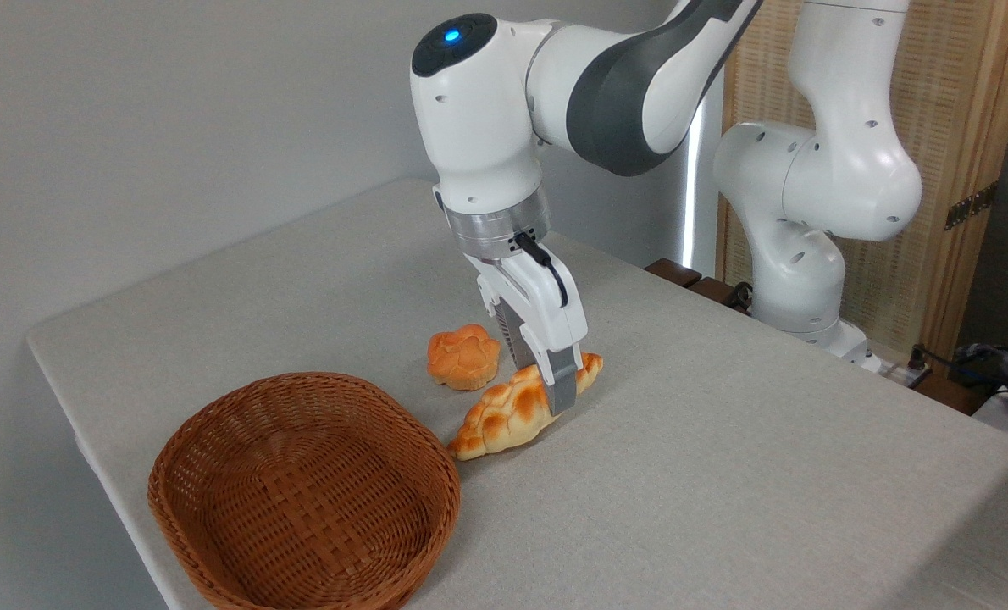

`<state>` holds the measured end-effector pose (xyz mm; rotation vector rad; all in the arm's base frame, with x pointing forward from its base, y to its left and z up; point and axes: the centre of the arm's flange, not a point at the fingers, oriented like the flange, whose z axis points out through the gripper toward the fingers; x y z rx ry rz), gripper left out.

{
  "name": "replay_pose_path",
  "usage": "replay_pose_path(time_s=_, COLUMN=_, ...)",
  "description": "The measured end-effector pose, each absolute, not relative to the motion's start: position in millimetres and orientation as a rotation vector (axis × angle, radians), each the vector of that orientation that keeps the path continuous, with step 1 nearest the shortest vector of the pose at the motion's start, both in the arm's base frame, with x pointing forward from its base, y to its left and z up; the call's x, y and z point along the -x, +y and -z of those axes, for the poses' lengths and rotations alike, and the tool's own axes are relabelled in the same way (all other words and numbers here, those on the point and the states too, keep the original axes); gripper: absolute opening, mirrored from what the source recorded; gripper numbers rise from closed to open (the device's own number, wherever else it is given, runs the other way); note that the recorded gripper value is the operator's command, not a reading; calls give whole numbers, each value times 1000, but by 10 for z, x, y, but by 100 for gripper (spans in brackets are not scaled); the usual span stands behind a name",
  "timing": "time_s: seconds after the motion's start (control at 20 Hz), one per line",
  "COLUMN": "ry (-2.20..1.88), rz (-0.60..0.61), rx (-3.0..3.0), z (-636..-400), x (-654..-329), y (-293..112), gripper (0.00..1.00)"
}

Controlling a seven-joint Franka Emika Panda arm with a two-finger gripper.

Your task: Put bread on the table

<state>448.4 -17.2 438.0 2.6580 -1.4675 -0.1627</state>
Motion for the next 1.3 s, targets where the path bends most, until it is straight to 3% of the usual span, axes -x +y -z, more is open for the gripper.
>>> replay_pose_path(time_s=0.5, ry=-1471, rz=147, rx=-2663, z=-4433, x=-4500, y=-173, gripper=100)
replay_pose_path(time_s=0.8, ry=-1481, rz=101, rx=-2678, z=-4591, x=-4563, y=-176, gripper=100)
replay_pose_path(time_s=1.05, ry=-1486, rz=88, rx=-2681, z=-4768, x=-4605, y=-181, gripper=100)
replay_pose_path(time_s=1.3, ry=-1457, rz=59, rx=-2708, z=-5088, x=-4669, y=-189, gripper=100)
